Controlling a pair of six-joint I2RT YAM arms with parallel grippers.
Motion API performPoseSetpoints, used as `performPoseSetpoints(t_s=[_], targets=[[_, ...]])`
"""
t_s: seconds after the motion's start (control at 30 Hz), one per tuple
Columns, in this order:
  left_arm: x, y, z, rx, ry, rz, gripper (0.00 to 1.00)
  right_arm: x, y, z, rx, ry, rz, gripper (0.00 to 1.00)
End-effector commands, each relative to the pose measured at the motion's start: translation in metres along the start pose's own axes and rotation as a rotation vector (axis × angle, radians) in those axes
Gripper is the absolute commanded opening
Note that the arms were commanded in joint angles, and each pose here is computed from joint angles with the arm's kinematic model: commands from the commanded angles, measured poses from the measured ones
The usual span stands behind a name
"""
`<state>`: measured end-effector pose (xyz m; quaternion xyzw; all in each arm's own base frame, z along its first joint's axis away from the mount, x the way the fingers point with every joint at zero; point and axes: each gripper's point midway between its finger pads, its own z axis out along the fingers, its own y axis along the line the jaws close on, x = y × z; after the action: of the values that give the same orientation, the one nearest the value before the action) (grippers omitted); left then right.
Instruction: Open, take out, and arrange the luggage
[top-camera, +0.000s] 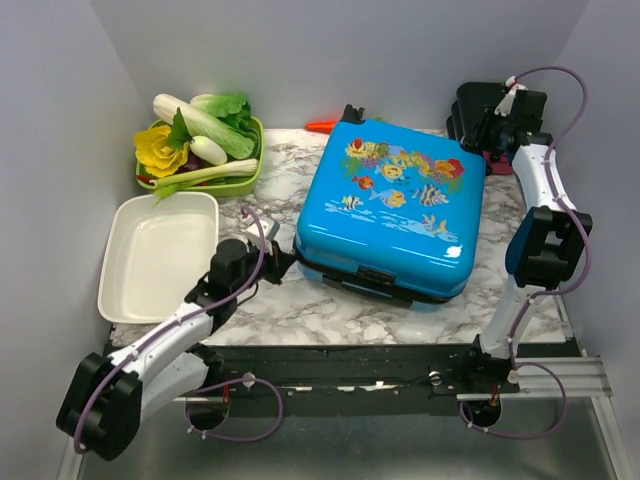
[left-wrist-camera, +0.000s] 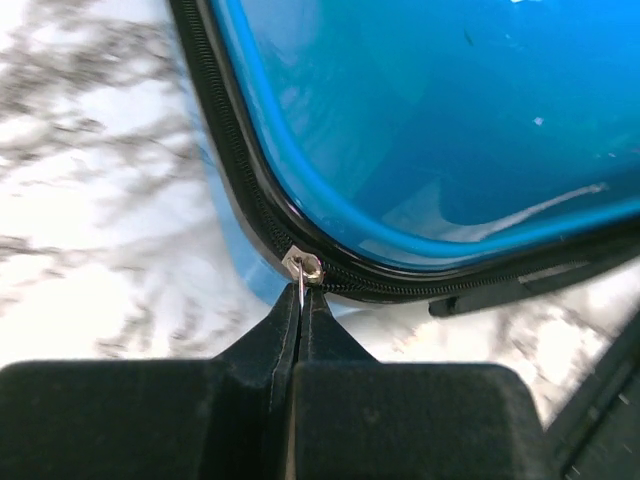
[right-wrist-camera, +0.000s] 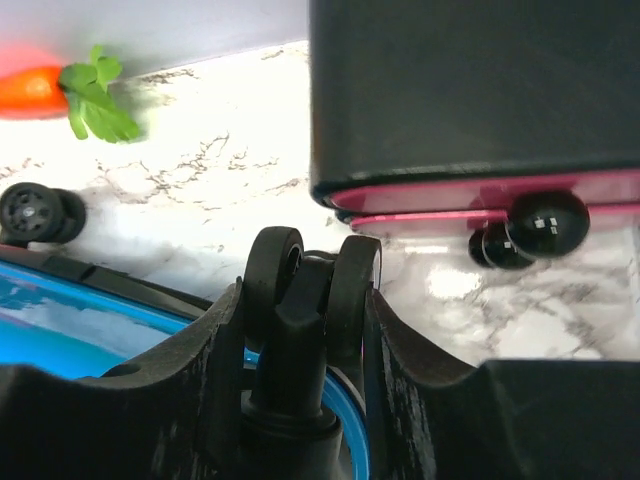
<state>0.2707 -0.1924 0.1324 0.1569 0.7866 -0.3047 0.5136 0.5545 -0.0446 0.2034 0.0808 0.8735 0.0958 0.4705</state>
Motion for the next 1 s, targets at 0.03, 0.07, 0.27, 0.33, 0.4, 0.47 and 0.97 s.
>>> performPoseSetpoints(t_s=[0.03, 0.07, 0.27, 0.33, 0.4, 0.47, 0.97], targets=[[-0.006, -0.109, -0.022, 0.356, -0.047, -0.018, 0.00, 0.082, 0.151, -0.006, -0.528, 0.248, -0.300, 0.02], [-0.007, -0.117, -0.023, 0.376, -0.054, -0.014, 0.00, 0.081, 0.158, -0.004, -0.547, 0.242, -0.307, 0.02], [0.005, -0.181, -0.020, 0.515, 0.007, 0.065, 0.00, 0.095, 0.226, -0.005, -0.685, 0.255, -0.422, 0.02], [0.011, -0.188, -0.014, 0.523, 0.030, 0.080, 0.00, 0.110, 0.248, -0.010, -0.735, 0.280, -0.444, 0.02], [0.009, -0.192, -0.009, 0.517, 0.023, 0.092, 0.00, 0.127, 0.254, -0.011, -0.754, 0.316, -0.445, 0.01], [0.008, -0.190, -0.006, 0.497, 0.011, 0.109, 0.00, 0.140, 0.265, -0.019, -0.803, 0.331, -0.460, 0.01], [0.008, -0.107, 0.006, 0.102, 0.007, 0.165, 0.00, 0.144, 0.259, -0.023, -0.672, 0.294, -0.540, 0.51]])
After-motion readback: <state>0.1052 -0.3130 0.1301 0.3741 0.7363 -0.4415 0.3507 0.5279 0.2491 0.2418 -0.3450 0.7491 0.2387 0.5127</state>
